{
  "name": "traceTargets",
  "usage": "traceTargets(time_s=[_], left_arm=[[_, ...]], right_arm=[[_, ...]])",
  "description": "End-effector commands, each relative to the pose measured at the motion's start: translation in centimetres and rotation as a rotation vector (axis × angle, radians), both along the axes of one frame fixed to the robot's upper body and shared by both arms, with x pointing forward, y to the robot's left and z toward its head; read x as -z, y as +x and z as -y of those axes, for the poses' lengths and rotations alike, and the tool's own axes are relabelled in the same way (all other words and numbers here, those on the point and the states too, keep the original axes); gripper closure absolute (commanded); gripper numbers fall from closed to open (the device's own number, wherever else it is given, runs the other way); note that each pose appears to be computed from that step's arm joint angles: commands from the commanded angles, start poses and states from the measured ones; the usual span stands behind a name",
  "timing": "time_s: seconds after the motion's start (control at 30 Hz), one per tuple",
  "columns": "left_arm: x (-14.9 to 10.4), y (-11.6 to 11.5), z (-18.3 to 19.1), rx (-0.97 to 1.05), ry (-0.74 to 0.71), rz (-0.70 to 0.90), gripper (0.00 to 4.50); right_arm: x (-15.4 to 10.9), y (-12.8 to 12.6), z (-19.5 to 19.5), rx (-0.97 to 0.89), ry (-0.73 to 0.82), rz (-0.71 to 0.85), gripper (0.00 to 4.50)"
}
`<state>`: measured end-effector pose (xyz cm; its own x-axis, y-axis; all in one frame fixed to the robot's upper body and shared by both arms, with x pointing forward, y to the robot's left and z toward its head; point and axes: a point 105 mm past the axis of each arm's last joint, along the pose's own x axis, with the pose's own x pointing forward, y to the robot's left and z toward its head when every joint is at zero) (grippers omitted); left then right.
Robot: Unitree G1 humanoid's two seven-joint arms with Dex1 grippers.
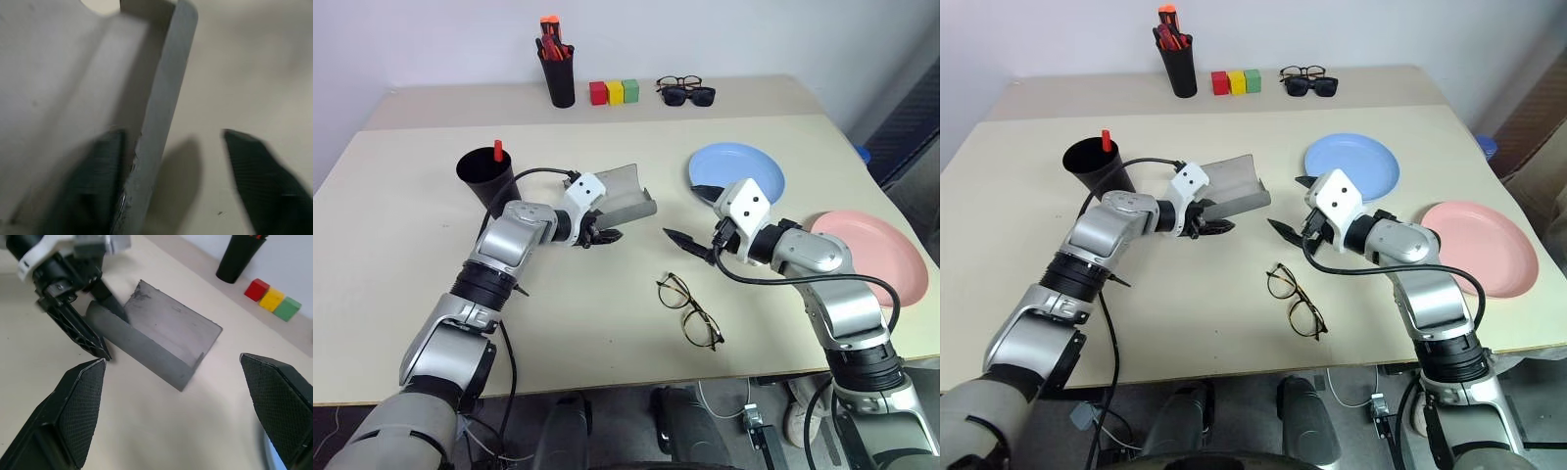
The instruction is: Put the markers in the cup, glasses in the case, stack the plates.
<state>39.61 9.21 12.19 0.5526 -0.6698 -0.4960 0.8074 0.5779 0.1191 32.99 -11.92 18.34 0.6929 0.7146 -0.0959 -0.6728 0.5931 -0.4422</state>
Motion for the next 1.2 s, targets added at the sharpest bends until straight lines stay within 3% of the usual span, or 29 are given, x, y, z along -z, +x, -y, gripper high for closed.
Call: traceTargets(time_s=[0.03,0.1,0.17,0.3,0.53,0.63,0.7,0.9,1.0,1.1,1.2], left_arm=[[-1.5,0.4,0.4,0.039,0.007,0.071,3.44],[-2.1,0.1,0.5,0.088,0.002,0.111,4.49],[-2.8,-1.0,0.8,0.194,0.016,0.184,4.49],[-2.7,-5.1,-0.1,0.468,0.108,0.266,4.49],[-1.6,-6.9,-1.9,0.513,0.137,0.145,4.49],[-1.7,-6.9,-1.7,0.488,0.095,0.122,3.62],[-2.0,-6.5,-1.7,0.479,0.109,0.177,2.62],[-4.0,-6.3,-2.6,0.388,0.002,0.271,2.62],[-4.1,-8.7,-3.5,0.359,-0.120,0.233,2.62],[-2.4,-13.1,-3.3,0.337,-0.229,0.146,2.62],[-1.5,-14.7,-3.2,0.292,-0.262,0.088,2.62]], right_arm=[[-1.6,-0.5,0.1,-0.003,0.009,0.057,0.00],[-1.5,-0.6,0.2,0.000,0.008,0.052,0.00],[-1.3,-0.7,0.4,0.005,0.003,0.034,0.00],[0.9,-2.6,0.9,-0.033,-0.008,-0.180,0.00],[2.5,-4.3,2.7,0.012,-0.030,-0.366,0.00],[3.0,-5.2,3.2,0.014,-0.042,-0.410,0.00],[3.3,-6.1,3.2,0.003,-0.031,-0.460,0.00],[5.3,-7.1,3.0,0.050,0.005,-0.590,0.00],[6.5,-8.0,2.3,0.040,0.007,-0.640,0.00],[7.6,-7.5,2.2,0.094,0.031,-0.684,0.00],[8.0,-7.8,1.9,0.092,0.035,-0.702,0.00]])
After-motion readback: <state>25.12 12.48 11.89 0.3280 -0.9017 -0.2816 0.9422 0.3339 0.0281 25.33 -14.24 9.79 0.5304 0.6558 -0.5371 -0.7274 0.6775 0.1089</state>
